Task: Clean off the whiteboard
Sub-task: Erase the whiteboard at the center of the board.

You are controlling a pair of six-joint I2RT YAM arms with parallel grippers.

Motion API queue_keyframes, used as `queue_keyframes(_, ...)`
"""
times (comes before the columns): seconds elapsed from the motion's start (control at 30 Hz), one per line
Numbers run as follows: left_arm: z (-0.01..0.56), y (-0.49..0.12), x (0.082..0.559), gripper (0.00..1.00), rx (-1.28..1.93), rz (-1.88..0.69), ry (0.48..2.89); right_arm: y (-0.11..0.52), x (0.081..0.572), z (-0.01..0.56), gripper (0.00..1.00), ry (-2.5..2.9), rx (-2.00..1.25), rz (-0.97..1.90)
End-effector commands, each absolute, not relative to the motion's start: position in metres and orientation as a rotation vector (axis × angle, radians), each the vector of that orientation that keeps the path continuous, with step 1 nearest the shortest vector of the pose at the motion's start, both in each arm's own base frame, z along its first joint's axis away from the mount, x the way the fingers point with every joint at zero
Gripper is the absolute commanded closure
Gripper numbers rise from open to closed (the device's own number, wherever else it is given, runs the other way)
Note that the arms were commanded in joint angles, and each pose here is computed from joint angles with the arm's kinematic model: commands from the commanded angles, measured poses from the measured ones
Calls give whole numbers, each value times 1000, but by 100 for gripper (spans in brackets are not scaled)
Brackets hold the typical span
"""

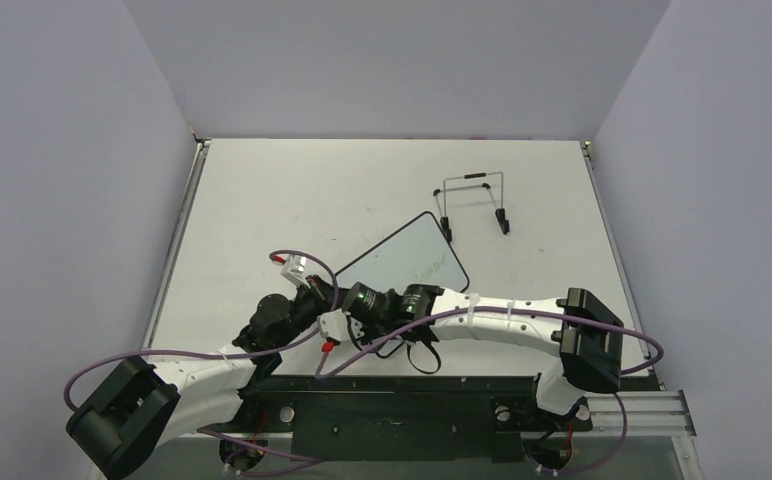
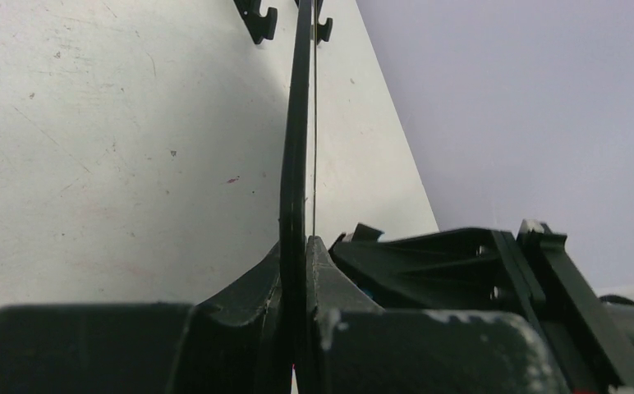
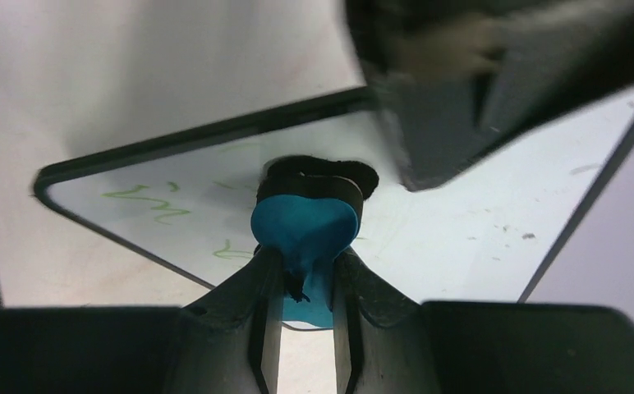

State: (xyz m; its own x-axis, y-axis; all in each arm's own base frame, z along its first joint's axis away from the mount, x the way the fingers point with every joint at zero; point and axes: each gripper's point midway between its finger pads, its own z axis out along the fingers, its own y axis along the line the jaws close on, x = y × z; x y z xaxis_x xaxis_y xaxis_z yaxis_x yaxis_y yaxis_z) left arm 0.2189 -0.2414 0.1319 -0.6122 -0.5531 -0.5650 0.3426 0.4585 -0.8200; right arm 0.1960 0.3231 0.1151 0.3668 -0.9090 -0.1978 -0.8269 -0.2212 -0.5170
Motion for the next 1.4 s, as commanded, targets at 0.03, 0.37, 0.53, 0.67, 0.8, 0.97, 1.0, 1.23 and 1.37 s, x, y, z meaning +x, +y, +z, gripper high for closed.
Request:
queue_keyframes(0.03,195,-257,216,100,-106,-1442,1634,329,163,111,100,1346,-2211,-145)
queue_keyframes(0.37,194,-259,216,100,-103,-1455,1639,345,192,138,100,1404,-2019,-279)
queue_keyframes(0.53,195,-259,215,100,-102,-1457,1638,341,197,137,100,1429,-1990,-303)
queue_keyframes(0.67,193,-259,216,100,-99,-1455,1642,339,197,135,100,1439,-1991,-302)
queue_keyframes(0.8,195,-260,215,100,-94,-1461,1637,331,178,118,100,1364,-2150,-277)
queue_keyframes(0.97,195,-258,215,100,-89,-1450,1636,310,155,98,100,1276,-2354,-255)
queue_keyframes(1.0,195,-258,215,100,-88,-1450,1637,307,155,96,100,1280,-2365,-265)
queue_keyframes(1.23,196,-259,214,100,-88,-1463,1632,319,193,117,100,1465,-2093,-320)
queue_keyframes(1.37,197,-259,213,100,-89,-1467,1629,328,213,135,100,1521,-1934,-321)
